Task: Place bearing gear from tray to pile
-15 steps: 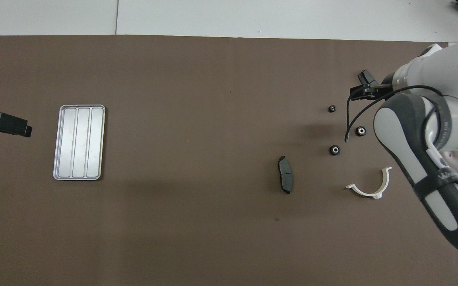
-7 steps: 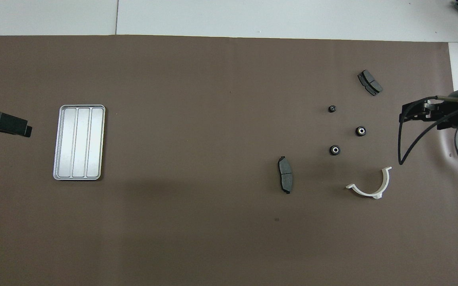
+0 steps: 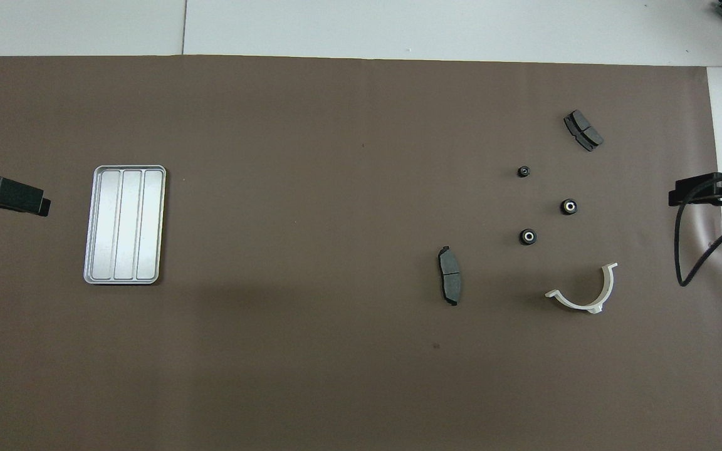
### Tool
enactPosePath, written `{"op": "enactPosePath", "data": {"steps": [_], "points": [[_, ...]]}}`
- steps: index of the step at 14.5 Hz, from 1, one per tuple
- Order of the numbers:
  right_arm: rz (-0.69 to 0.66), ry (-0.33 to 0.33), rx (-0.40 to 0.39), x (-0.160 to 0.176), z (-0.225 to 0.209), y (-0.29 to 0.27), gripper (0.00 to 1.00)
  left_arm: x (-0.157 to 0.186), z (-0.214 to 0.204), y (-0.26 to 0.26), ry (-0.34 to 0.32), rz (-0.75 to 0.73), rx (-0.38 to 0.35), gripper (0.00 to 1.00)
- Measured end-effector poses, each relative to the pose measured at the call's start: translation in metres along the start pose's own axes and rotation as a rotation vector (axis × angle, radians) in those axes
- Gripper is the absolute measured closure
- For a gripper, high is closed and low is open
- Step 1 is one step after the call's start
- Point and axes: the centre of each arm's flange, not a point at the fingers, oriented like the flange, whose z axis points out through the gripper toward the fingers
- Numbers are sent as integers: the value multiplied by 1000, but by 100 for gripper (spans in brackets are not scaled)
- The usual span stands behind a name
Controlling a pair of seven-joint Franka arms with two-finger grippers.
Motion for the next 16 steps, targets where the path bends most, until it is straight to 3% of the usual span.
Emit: {"op": "enactPosePath", "data": {"steps": [5, 16], "points": [[63, -4, 9, -5, -56, -12, 0, 0, 0, 0, 0, 0, 0, 0], [-20, -15, -27, -7, -56, -40, 0, 0, 0, 0, 0, 0, 0, 0]]}}
